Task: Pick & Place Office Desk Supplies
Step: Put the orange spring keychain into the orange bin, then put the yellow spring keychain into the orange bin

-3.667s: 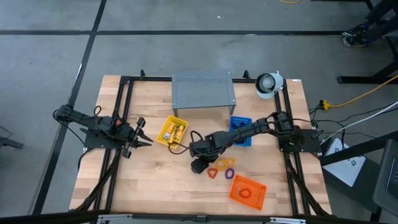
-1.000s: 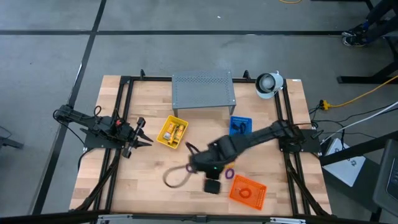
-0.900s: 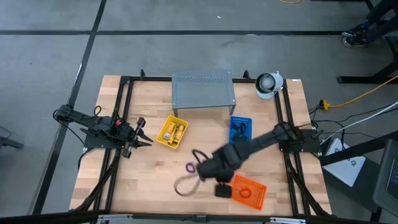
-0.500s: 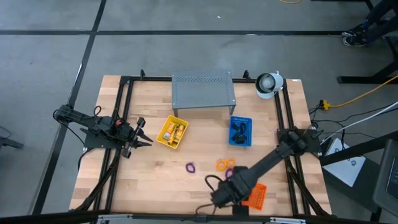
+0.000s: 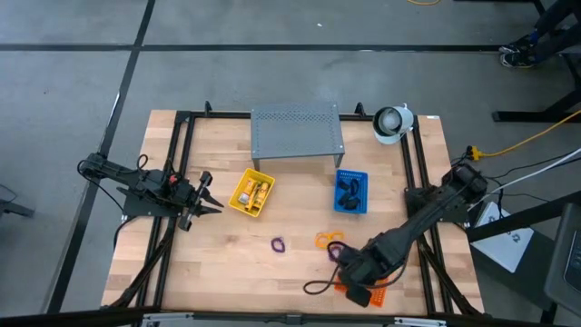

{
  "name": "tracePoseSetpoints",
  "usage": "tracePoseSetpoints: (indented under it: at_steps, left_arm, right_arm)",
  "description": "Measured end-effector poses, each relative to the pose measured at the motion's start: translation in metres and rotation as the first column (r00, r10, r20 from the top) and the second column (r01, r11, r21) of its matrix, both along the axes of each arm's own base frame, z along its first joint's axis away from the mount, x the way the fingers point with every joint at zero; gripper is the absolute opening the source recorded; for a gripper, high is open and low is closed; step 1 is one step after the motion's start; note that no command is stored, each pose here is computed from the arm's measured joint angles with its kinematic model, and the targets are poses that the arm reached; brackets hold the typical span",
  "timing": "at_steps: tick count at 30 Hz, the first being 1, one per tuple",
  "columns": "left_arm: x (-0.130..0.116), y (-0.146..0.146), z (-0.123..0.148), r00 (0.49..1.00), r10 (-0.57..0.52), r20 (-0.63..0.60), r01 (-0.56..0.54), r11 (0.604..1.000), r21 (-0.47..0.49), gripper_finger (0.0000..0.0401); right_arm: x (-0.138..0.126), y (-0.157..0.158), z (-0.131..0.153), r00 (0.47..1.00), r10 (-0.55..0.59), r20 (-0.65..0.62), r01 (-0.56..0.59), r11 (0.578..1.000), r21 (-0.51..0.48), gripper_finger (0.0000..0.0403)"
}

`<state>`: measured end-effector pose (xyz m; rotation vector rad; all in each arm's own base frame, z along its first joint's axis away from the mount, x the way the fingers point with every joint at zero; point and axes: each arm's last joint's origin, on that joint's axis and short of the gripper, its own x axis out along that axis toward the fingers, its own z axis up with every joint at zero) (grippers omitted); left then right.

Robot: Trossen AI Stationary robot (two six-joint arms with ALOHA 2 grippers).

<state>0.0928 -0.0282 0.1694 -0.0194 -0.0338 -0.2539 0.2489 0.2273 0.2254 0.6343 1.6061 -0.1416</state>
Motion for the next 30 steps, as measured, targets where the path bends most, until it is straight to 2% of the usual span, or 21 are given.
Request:
tracePoseSetpoints:
  at_steps: [5, 11, 18, 21, 26, 30]
  left_arm:
    - [0.0, 0.0, 0.0, 1.0, 0.0, 0.0, 0.0, 1.0, 0.0, 0.0067]
    - [0.0, 0.0, 0.0, 1.0, 0.0, 0.0, 0.0, 1.0, 0.0, 0.0063]
    - [0.0, 0.0, 0.0, 1.0, 0.0, 0.0, 0.0, 1.0, 0.0, 0.0066]
    - [0.0, 0.0, 0.0, 1.0, 0.0, 0.0, 0.0, 1.0, 0.0, 0.0068]
    - [0.0, 0.0, 0.0, 1.0, 0.0, 0.0, 0.0, 1.0, 0.0, 0.0066]
    - [0.0, 0.0, 0.0, 1.0, 0.0, 0.0, 0.0, 1.0, 0.0, 0.0067]
  right_arm:
    - [-0.007, 0.0, -0.013, 0.995, -0.088, 0.038, 0.085, 0.993, 0.076, 0.0003]
    - [-0.007, -0.007, -0.033, 0.991, -0.121, 0.052, 0.117, 0.99, 0.074, 0.0003]
    - [-0.013, -0.011, -0.042, 0.988, -0.155, 0.015, 0.154, 0.987, 0.036, 0.0011]
    - [-0.013, -0.011, -0.043, 0.985, -0.172, -0.003, 0.172, 0.984, 0.034, 0.0047]
    - [-0.013, -0.011, -0.042, 0.978, -0.206, -0.019, 0.206, 0.978, 0.039, 0.0138]
    - [-0.013, -0.01, -0.037, 0.976, -0.215, -0.041, 0.218, 0.972, 0.082, 0.0194]
